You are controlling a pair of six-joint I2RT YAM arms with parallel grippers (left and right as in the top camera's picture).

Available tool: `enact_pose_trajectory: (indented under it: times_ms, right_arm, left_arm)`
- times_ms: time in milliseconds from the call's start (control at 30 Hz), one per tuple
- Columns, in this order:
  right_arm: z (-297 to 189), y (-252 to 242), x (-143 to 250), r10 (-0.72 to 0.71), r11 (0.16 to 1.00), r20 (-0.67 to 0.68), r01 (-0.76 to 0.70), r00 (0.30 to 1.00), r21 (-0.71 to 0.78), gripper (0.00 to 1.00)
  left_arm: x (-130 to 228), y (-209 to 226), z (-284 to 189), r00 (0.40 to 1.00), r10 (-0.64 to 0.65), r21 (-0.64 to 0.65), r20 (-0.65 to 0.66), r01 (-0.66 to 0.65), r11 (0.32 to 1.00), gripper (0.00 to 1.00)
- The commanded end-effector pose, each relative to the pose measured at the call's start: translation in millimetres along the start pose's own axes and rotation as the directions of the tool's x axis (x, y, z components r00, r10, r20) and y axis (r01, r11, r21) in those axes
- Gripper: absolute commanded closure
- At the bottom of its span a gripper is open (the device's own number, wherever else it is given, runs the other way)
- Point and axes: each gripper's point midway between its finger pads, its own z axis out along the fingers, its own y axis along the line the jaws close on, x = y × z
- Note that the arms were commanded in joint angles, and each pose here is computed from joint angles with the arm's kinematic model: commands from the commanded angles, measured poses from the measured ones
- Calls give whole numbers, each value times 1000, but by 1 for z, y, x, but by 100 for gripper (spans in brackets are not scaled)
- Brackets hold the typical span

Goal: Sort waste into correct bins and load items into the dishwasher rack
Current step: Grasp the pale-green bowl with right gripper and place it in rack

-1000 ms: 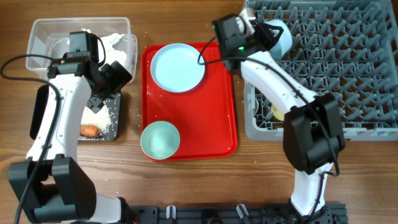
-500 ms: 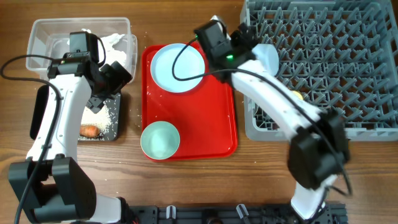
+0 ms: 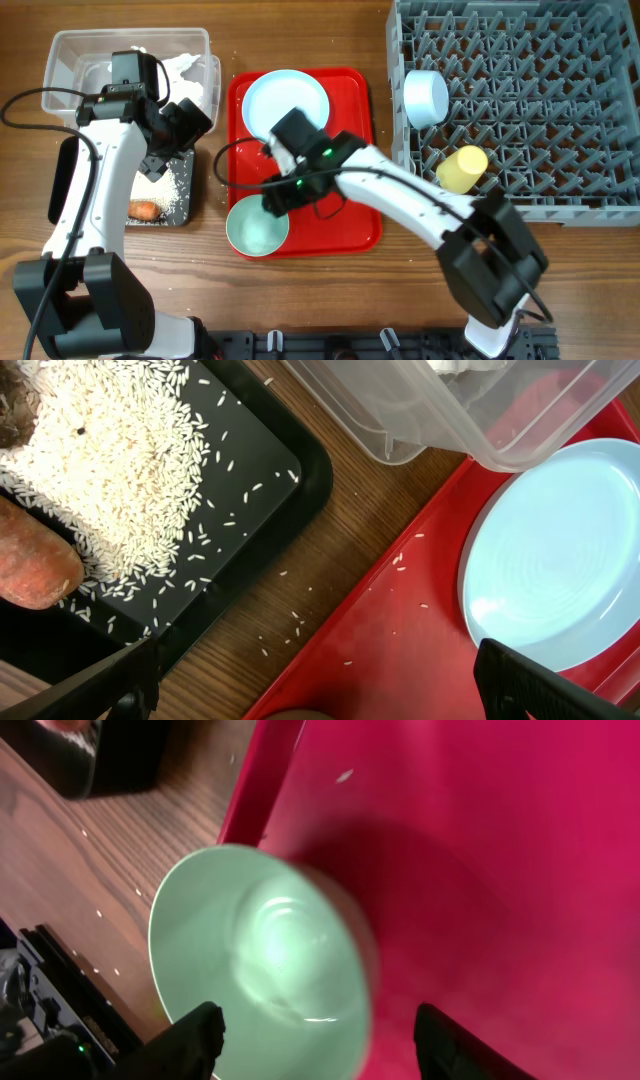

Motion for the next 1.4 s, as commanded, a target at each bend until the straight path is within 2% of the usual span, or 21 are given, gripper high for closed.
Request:
enact_pose_trajectory:
  times_ms: [0,100,167,300,467,567,833,933,1233,1367]
  right_arm:
    - [21,-1,13,112,994,-58,-111,992,14,45]
    - [28,-10,16,174,985,-77,-172,982,31,62]
    - [33,-13,18,183,983,-90,-181,979,36,67]
    - [33,-15,18,212,977,-90,-209,973,39,96]
    - [30,-19,16,227,974,-86,-225,970,37,96]
    - [15,-25,1,244,970,-46,-243,969,17,95]
    - [-76,-91,-16,242,925,164,-279,956,259,96]
    - [-116,-103,-22,223,904,262,-300,939,305,96]
    - [-198,-126,-27,152,839,456,-359,877,410,96]
    - [-239,-145,-27,120,787,544,-414,830,458,96]
  left_arm:
    - [-6,-1,-10,999,-7,10,34,7,1000,0]
    - [-6,-1,-10,999,-7,10,34,7,1000,0]
    - [-6,-1,-10,999,-7,10,34,6,1000,0]
    - [-6,-1,-10,999,-7,10,34,7,1000,0]
    - [-6,-1,-10,999,-7,10,34,7,1000,0]
    - [-6,-1,-10,999,-7,10,34,7,1000,0]
    - [-6,-1,-10,999,-7,10,34,6,1000,0]
    - [-6,-1,-10,999,-7,10,34,6,1000,0]
    - [-6,-1,-10,999,-7,10,34,6,1000,0]
    - [-6,-1,-10,999,-7,10,34,7,1000,0]
